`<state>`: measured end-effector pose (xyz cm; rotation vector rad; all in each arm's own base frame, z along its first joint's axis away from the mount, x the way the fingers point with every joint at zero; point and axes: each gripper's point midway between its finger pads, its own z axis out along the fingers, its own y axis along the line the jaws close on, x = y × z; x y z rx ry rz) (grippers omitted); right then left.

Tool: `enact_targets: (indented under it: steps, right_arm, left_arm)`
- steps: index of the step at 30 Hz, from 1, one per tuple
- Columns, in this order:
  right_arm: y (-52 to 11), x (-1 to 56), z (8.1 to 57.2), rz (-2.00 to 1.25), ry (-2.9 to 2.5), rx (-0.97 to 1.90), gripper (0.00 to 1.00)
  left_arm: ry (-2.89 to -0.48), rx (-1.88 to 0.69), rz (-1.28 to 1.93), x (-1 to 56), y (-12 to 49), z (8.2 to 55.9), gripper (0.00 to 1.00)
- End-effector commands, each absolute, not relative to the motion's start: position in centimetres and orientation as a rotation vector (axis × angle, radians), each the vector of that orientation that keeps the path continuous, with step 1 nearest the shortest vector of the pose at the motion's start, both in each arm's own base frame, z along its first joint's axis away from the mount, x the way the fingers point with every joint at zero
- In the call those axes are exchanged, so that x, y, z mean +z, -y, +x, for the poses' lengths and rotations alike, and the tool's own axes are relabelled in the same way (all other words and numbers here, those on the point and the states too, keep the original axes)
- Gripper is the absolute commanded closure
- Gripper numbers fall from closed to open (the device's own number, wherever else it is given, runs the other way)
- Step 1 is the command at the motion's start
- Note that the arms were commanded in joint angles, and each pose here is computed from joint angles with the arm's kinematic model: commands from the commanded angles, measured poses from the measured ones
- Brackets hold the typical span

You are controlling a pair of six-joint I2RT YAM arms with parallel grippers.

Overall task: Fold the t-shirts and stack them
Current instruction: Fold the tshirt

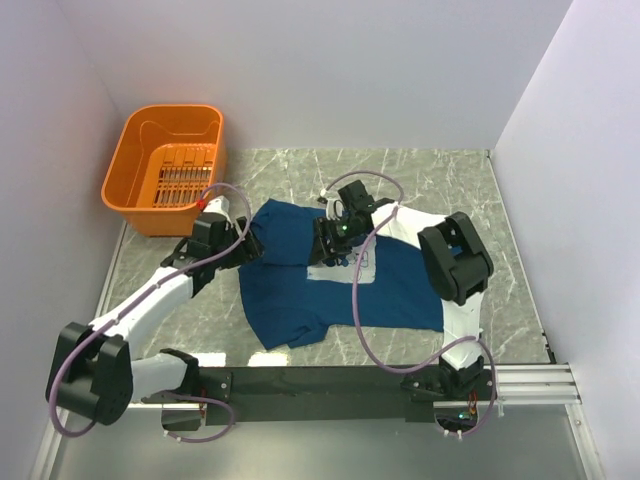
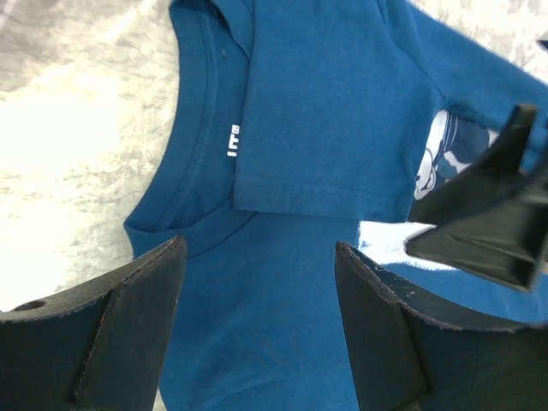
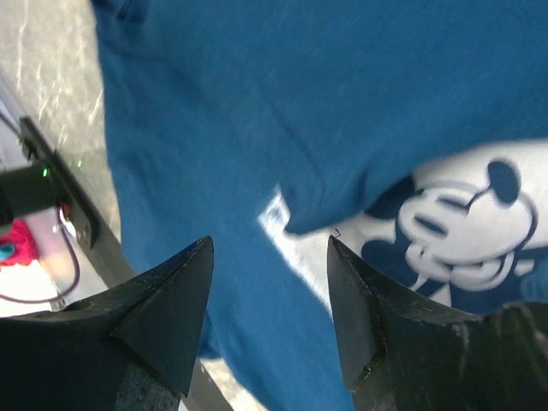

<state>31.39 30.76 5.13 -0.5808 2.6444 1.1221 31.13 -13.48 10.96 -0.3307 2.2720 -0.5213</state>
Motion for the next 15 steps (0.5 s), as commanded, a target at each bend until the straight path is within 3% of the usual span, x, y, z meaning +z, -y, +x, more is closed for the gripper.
enact_targets:
  steps: [1,8,11,15]
  right_arm:
    - [-31.5,6.1,34.4,-0.482,-2.604,1.077,0.38]
    - [-32.3,4.8,34.3,-0.455,-2.642,1.076,0.44]
    - [-32.4,4.5,34.1,-0.45,-2.652,1.078,0.53]
    - [-31.9,4.3,34.0,-0.44,-2.658,1.048,0.73]
  left_arm:
    - [-2.202,-0.512,-0.373,12.2,12.8,31.3,0.25]
    - [-2.177,-0.515,-0.403,12.2,12.2,30.4,0.25]
    - [-2.181,-0.506,-0.405,12.1,12.1,30.3,0.25]
    - [-2.172,-0.504,-0.404,12.4,12.0,30.3,0.25]
